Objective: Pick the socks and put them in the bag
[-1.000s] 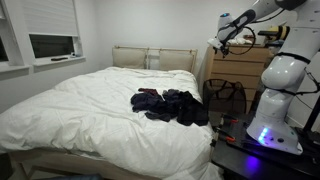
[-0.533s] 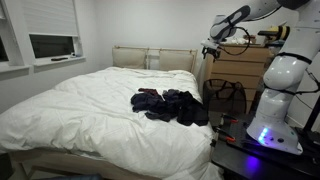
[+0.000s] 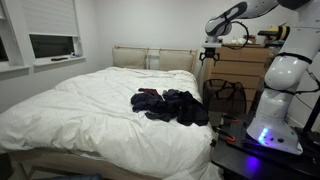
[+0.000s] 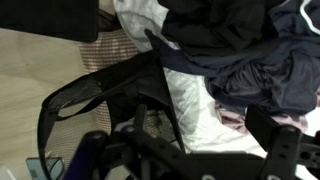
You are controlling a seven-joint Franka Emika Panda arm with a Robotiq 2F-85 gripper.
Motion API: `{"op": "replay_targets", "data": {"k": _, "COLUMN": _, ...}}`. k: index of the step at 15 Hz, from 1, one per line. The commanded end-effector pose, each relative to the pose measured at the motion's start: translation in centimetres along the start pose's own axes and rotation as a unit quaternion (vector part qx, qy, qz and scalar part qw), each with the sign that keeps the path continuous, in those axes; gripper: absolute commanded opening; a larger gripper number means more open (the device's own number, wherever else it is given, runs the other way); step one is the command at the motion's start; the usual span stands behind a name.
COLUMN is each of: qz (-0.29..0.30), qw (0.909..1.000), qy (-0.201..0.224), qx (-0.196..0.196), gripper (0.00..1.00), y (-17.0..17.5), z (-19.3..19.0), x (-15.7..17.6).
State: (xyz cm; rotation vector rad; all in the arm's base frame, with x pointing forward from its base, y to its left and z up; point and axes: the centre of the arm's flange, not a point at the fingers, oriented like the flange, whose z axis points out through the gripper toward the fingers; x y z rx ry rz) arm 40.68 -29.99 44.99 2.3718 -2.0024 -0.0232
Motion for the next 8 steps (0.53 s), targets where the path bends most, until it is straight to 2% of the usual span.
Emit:
{"op": "replay_targets", "data": {"k": 1, "qz": -0.012, "qw": 0.9998, "qy": -0.009, "qx": -0.01, "gripper": 1.0, "y": 0.09, "z": 0.18, "x": -0.15}}
{"op": "replay_targets", "data": {"k": 8, "qz": -0.02, "qw": 0.9996, "qy": -0.014, "qx": -0.017, "gripper": 1.0, "y": 0.01, "z": 0.52, "x": -0.16}}
